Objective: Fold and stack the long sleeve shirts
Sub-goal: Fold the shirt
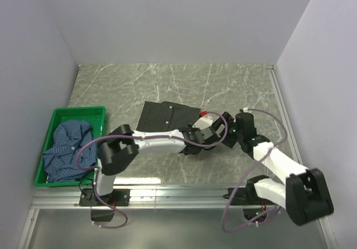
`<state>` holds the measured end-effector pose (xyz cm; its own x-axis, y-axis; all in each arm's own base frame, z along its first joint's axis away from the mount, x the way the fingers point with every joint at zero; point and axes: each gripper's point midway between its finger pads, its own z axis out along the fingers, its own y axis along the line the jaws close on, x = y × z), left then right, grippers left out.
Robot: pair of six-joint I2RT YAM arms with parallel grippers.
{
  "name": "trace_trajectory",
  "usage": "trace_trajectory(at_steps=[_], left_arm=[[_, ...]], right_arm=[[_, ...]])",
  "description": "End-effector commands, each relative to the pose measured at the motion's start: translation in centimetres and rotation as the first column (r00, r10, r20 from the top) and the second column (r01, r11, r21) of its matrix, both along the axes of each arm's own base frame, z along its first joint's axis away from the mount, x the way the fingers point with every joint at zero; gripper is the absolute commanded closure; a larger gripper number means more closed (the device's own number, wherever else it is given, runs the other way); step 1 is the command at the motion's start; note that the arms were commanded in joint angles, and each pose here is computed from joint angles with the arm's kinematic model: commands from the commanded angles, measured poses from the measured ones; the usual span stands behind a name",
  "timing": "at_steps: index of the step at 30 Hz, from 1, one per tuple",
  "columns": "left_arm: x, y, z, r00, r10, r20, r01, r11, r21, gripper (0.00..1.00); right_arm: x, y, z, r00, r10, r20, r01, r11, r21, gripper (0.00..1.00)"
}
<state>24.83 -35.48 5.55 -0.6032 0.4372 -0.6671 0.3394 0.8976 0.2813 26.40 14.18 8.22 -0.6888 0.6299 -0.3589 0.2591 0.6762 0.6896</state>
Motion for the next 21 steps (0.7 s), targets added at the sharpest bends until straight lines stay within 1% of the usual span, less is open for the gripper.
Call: trace_trajectory(at_steps=[1,2,3,4,5,8,16,21], left_arm=[[-0.3,-1.9,3.7,1.0,-0.004,-0.014,0.001,0.977,-0.212,0.98],[-0.4,-1.9,3.8,1.0,0.003,-0.021,-0.008,0.974,-0.227,0.98],[-0.5,-1.9,4.0,1.0,0.0,-0.03,-0.007,0.97,-0.241,0.98],[-0.7,-1.7,3.6,0.999,-0.001,-0.038,-0.008,0.97,-0.242,0.98],[-0.8,-1.7,3.6,0.999,0.0,-0.042,-0.01,0.969,-0.247,0.98],[-1.0,-1.6,3.3,0.999,0.001,-0.055,-0.015,0.968,-0.251,0.98],[-1.2,-1.7,3.0,0.997,-0.005,-0.074,-0.015,0.963,-0.27,0.98],[-1.5,-2.1,3.3,0.996,-0.019,-0.084,-0.007,0.953,-0.304,0.98]], right_arm=[[2.0,3.4,2.5,0.994,0.057,0.088,-0.073,0.978,0.196,0.0],[2.1,3.8,1.4,0.996,0.068,0.05,-0.076,0.976,0.202,0.0],[2.3,4.1,1.1,0.997,0.073,0.038,-0.08,0.974,0.212,0.0],[2.8,4.7,1.5,0.995,0.085,0.06,-0.097,0.968,0.232,0.0],[2.7,5.2,0.6,0.995,0.096,0.017,-0.097,0.962,0.256,0.0],[3.2,6.1,-0.7,0.995,0.1,-0.02,-0.09,0.952,0.292,0.0],[4.3,7.9,-2.8,0.995,0.084,-0.063,-0.053,0.92,0.388,0.02],[4.5,8.7,-4.2,0.992,0.083,-0.098,-0.042,0.929,0.368,0.05]])
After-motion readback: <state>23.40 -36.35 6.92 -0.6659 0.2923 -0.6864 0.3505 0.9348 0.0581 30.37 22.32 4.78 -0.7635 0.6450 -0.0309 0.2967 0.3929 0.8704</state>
